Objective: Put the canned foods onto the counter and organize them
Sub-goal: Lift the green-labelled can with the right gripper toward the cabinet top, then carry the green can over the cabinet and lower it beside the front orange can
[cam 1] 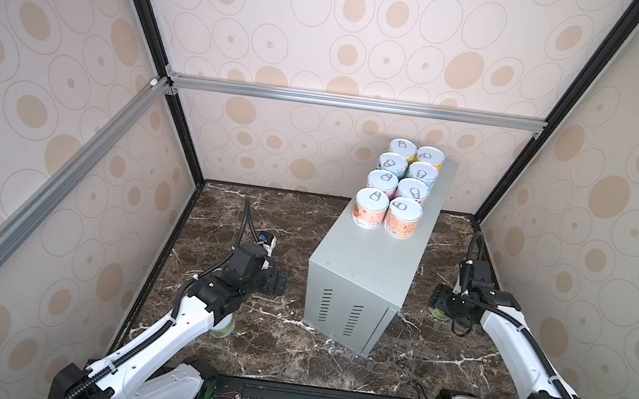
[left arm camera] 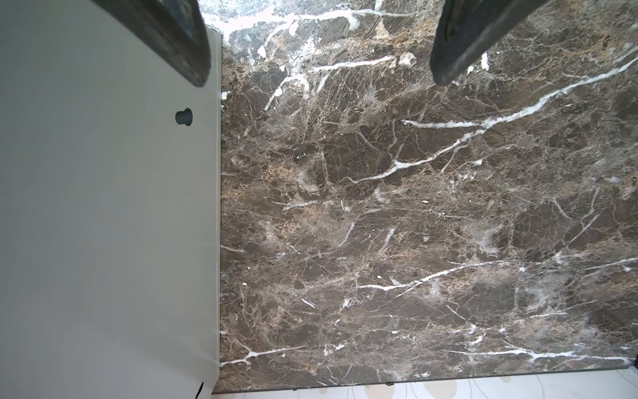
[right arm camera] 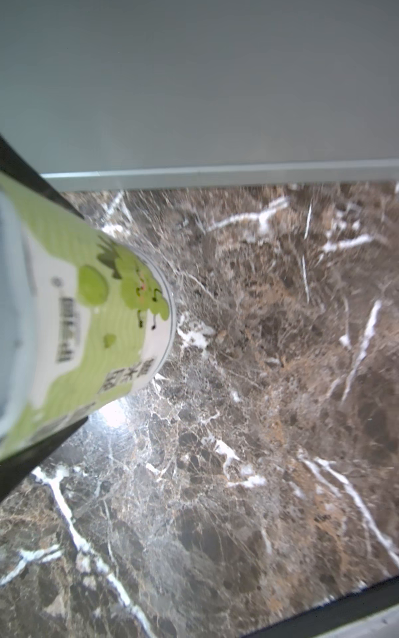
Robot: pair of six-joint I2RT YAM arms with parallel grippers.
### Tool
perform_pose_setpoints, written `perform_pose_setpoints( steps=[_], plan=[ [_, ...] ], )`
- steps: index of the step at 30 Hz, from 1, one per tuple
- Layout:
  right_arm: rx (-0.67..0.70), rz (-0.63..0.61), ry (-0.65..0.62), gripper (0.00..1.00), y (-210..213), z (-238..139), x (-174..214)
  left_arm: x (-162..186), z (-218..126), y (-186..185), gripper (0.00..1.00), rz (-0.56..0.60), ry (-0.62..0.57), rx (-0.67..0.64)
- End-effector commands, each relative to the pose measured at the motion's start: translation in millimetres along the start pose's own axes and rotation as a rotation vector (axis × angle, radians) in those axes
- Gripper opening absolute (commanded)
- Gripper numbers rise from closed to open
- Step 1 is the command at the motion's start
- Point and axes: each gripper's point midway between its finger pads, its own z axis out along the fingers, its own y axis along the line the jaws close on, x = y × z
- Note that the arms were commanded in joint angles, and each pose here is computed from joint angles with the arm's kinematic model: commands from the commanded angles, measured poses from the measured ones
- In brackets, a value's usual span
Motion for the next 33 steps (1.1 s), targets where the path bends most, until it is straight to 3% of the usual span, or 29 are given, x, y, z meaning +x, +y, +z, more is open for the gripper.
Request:
perform_pose_setpoints(
  steps=[1,24,33],
  plan=[
    [-0.052,-0.042,-0.031,0.56,13,-25,-4,-6,-4,0,0.99,0.011,-0.025,0.001],
    [-0.363,-0.253,-0.188,0.55,74,-165,-8,-25,-37,-17,0.99,-0.100,-0.077,0.096],
    [-0.406,-0.326,-0.221,0.55,78,-215,-6,-48,-41,-19,0.99,-0.067,-0.110,0.069]
  ],
)
